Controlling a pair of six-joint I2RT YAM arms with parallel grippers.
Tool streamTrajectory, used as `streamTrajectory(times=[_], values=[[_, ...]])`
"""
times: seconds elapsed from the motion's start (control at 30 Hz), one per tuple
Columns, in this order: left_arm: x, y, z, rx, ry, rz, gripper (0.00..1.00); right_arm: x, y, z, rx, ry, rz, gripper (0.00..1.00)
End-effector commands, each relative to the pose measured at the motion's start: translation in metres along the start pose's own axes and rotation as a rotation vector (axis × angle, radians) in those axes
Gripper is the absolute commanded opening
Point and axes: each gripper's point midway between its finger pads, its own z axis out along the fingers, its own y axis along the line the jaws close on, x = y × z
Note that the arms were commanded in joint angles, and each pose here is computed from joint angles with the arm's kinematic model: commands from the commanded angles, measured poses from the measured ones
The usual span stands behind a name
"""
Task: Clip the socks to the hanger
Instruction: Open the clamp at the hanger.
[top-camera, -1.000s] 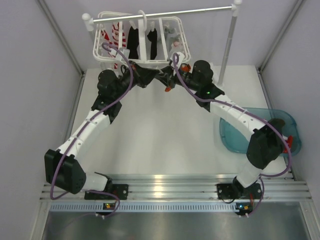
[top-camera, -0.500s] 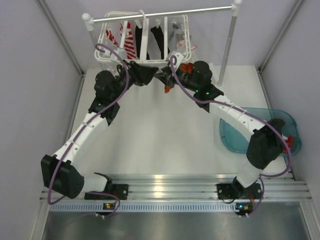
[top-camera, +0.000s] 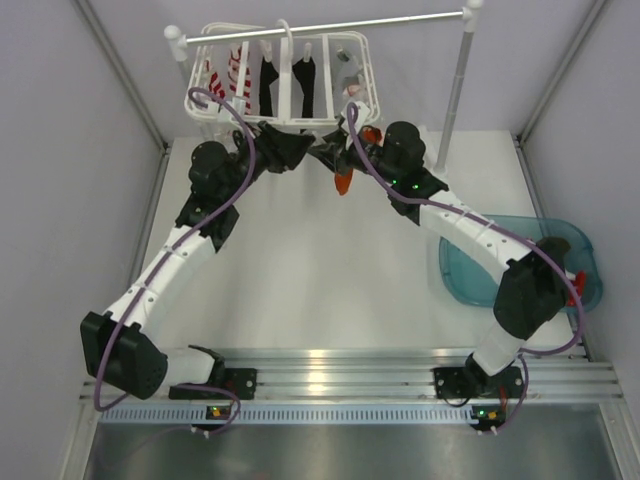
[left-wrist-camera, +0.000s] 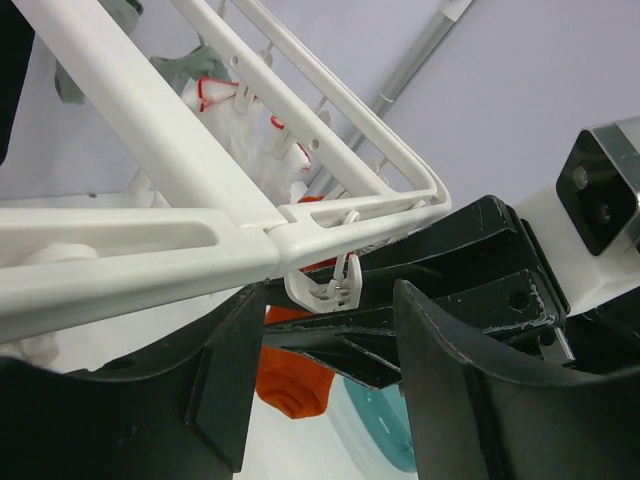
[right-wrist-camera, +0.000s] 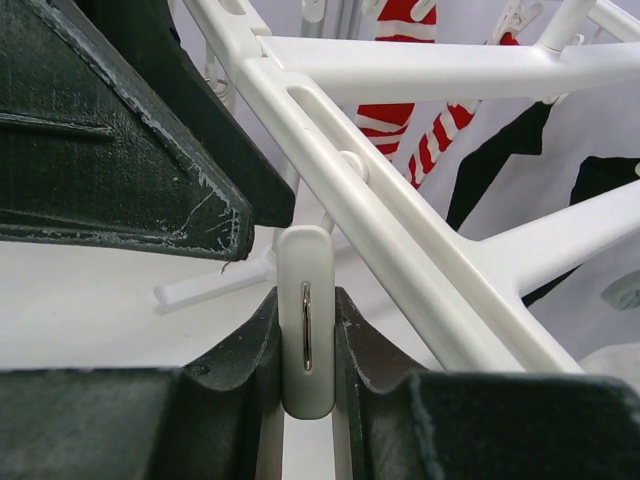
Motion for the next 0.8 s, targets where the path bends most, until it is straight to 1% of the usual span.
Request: streamTrajectory(times=[0.0,0.4,0.6,0.77], values=[[-0.001,-0.007,0.003,0.038,-0.003,-0.042,0.59,-0.051,0.009,-0.002,-0.017,-0.114,-0.038,0.00],[-0.007,-0.007,0.016,0.050,-0.043,-0.094,0.55,-0.049,0.017,-0.001,-0.037,-0.116,-0.064,0.00],[-0.011,-0.010,0.016,0.065,-0.057,-0.099,0.47,-0.046,0.019,0.000,-0.040,-0.109,-0.071,0.00],[-0.015,-0.013,0.015,0.072,-0.069,-0.112,0.46,-0.041,0.019,-0.001,-0.029,-0.100,-0.070,0.00]])
